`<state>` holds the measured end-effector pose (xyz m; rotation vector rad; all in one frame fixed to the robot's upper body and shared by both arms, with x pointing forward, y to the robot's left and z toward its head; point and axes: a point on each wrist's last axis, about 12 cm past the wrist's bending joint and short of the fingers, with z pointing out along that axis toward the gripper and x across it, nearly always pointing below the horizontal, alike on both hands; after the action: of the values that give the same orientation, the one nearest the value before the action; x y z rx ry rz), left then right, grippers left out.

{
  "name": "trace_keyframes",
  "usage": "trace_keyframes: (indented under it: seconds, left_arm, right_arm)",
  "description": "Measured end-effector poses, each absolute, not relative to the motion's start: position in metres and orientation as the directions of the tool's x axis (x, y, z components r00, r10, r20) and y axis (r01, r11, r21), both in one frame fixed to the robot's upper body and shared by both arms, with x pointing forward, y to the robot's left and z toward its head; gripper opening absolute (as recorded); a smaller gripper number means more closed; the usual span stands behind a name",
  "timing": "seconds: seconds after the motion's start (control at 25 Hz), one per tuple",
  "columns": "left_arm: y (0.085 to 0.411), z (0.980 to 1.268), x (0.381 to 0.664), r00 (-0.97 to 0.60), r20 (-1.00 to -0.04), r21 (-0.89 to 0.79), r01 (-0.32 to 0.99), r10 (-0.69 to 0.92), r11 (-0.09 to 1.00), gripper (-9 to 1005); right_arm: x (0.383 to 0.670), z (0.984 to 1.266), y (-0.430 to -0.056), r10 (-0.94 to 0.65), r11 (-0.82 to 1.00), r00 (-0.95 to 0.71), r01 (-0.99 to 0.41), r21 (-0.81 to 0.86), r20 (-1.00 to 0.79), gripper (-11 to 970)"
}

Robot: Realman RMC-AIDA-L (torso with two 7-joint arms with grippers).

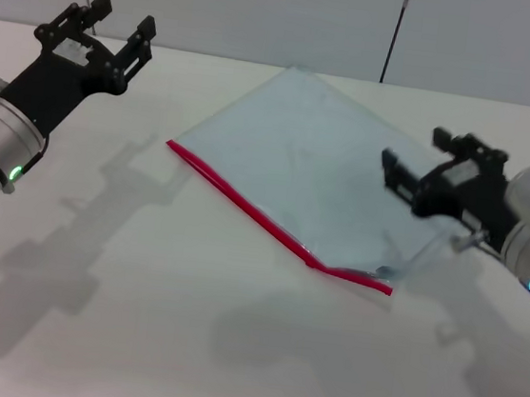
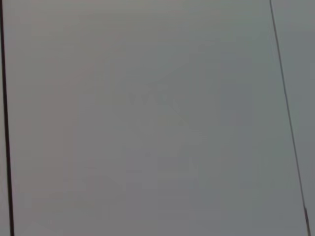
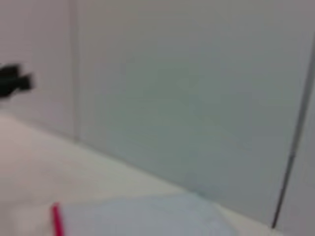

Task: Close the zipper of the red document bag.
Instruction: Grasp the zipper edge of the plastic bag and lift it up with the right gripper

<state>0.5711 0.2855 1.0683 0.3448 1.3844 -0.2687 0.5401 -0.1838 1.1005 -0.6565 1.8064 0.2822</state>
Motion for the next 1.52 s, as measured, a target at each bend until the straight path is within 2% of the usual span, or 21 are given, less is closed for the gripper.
trace_keyframes:
  seconds: [0.04, 0.16, 0.36, 0.6, 1.2, 1.52]
  left_arm:
    - [0.285, 1.068, 0.571, 0.168, -0.986, 0.08, 0.383, 0.016, 0.92, 621]
    - [0.286, 1.068, 0.571, 0.169, -0.986, 0.081, 0.383, 0.017, 0.92, 620]
    - [0.287, 1.067, 0.57, 0.161, -0.987, 0.079, 0.381, 0.018, 0.921, 620]
    - [0.288, 1.066, 0.57, 0.16, -0.987, 0.085, 0.379, 0.025, 0.922, 619]
    - [0.287, 1.066, 0.57, 0.162, -0.986, 0.09, 0.379, 0.029, 0.921, 616]
    - [0.288, 1.066, 0.57, 0.162, -0.986, 0.09, 0.377, 0.029, 0.922, 615]
  right_arm:
    - [0.535, 1.101, -0.183, -0.375, 0.769, -0.197, -0.613, -0.185, -0.906, 702]
    - [0.528, 1.103, -0.184, -0.456, 0.715, -0.182, -0.658, -0.236, -0.871, 702]
    - [0.515, 1.113, -0.182, -0.559, 0.628, -0.12, -0.708, -0.324, -0.821, 703]
    - [0.506, 1.112, -0.182, -0.675, 0.537, -0.089, -0.74, -0.405, -0.733, 703]
    - [0.502, 1.099, -0.175, -0.824, 0.313, -0.026, -0.853, -0.417, -0.565, 703]
    - [0.51, 1.1, -0.174, -0.838, 0.299, -0.003, -0.839, -0.454, -0.546, 702]
